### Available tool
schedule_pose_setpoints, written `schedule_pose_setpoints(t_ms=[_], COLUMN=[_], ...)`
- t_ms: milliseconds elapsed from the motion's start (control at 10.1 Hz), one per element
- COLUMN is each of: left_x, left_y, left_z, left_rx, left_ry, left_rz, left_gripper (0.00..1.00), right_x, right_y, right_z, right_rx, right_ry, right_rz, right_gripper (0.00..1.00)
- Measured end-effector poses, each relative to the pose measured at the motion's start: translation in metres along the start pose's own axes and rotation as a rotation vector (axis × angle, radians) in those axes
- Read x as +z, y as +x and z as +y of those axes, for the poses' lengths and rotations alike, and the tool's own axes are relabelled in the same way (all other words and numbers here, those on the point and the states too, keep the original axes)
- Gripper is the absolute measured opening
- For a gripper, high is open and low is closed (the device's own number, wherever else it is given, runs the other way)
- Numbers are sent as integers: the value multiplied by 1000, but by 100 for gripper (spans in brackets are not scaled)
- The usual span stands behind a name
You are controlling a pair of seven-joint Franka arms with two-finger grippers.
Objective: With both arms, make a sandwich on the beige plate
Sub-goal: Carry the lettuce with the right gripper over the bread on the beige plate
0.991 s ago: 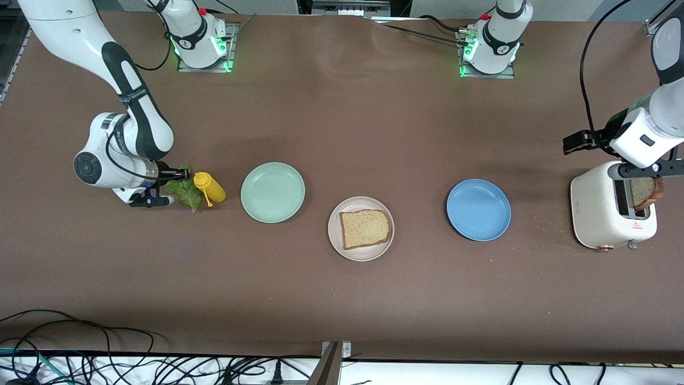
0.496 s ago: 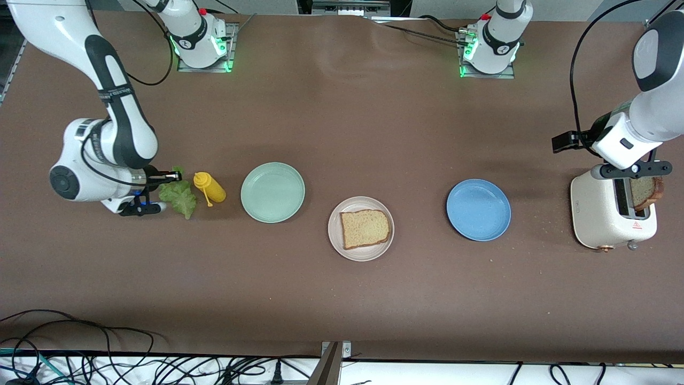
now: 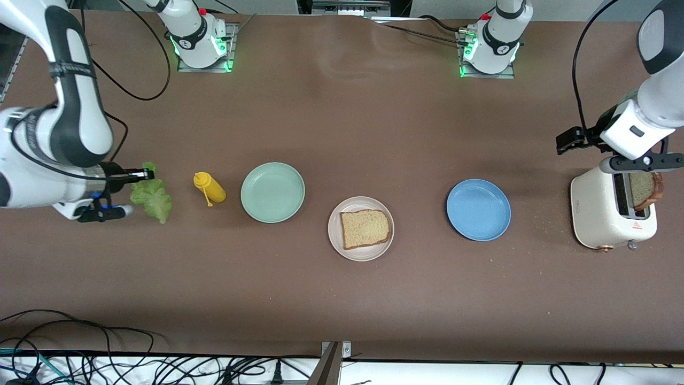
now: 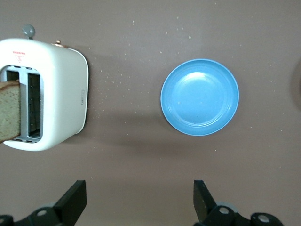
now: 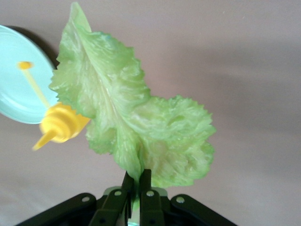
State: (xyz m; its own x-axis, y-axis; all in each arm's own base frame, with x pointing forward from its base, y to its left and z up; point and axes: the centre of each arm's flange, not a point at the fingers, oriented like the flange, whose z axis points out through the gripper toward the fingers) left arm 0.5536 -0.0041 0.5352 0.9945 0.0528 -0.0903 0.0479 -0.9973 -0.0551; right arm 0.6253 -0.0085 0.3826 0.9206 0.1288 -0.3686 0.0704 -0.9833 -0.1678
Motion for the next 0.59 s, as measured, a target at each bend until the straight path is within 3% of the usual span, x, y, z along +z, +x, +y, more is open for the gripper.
schedule_pose_setpoints(t_ms=[297, 595], left_x=[-30, -41], left_y=[-8, -11], left_z=[-1, 0], left_rx=[0, -3], left_ry=[0, -20], left_rz=[5, -12], left_gripper=[100, 100], right_x=[-32, -27], right_y=[-10, -10], right_z=[-42, -144], right_rx=[-33, -43], right_ry=[13, 17], right_rz=[25, 33], right_gripper=[8, 8])
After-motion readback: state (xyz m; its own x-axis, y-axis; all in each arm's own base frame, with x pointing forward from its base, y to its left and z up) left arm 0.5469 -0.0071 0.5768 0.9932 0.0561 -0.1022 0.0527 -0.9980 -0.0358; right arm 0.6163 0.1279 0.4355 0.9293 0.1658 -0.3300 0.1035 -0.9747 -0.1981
